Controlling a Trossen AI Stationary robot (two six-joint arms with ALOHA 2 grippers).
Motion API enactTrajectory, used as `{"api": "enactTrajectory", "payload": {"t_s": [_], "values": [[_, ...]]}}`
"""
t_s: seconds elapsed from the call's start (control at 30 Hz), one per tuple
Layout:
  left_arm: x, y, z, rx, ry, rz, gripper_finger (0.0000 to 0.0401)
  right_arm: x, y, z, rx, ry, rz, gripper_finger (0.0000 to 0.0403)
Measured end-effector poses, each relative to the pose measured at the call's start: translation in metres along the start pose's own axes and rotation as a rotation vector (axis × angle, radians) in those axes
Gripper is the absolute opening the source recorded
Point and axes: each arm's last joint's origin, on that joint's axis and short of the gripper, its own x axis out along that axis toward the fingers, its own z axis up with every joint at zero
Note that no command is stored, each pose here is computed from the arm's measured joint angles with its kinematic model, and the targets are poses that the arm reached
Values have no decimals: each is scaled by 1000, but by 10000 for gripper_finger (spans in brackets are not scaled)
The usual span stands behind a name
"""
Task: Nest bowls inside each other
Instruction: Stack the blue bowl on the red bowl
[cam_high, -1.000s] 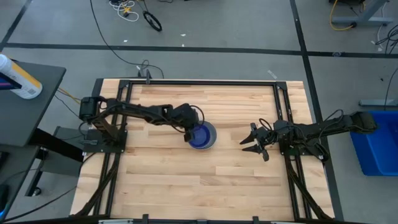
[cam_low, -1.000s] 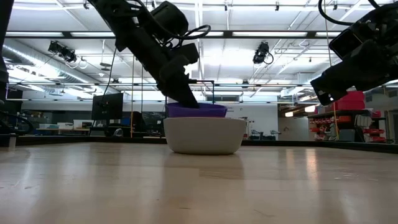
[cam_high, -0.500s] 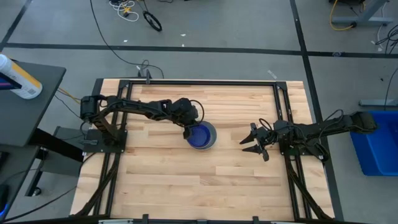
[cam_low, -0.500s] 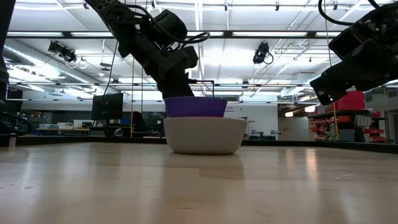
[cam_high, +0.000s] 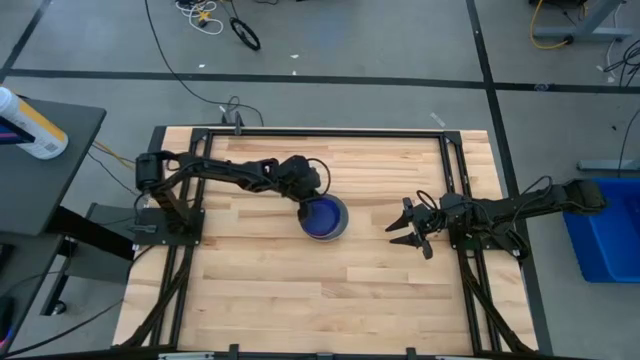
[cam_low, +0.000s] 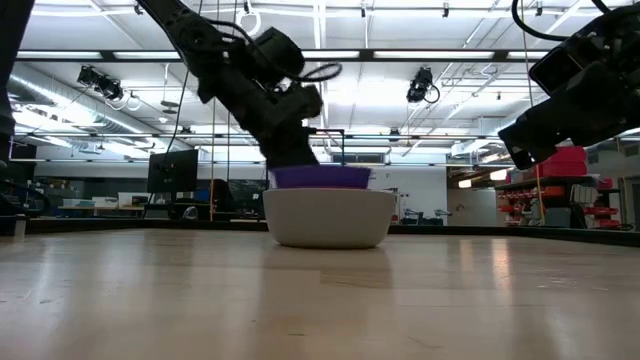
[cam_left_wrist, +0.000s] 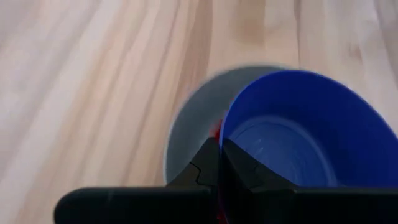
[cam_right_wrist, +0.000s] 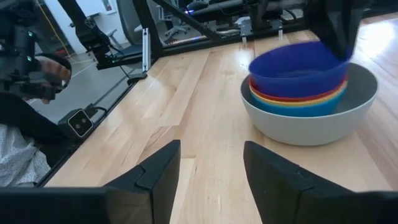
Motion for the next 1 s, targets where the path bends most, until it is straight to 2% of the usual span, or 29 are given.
{"api": "enactTrajectory", "payload": {"t_s": [0.07, 0.23, 0.33, 0.57, 0.87, 1.0], "values": [[7, 3, -8, -19, 42, -8, 6, 0, 0, 0, 0, 0, 6, 180], [12, 4, -8, -29, 26, -10, 6, 0, 0, -1, 17, 11, 6, 174], [11, 3, -7, -28, 16, 0, 22, 0, 0, -1, 18, 13, 5, 172], [10, 2, -5, 7, 5, -6, 98, 0, 0, -1, 19, 15, 4, 190], [10, 0, -5, 14, 2, -23, 234, 0, 0, -2, 28, 20, 2, 219], [10, 0, -5, 26, 1, -24, 279, 0, 0, -2, 31, 20, 2, 227]]}}
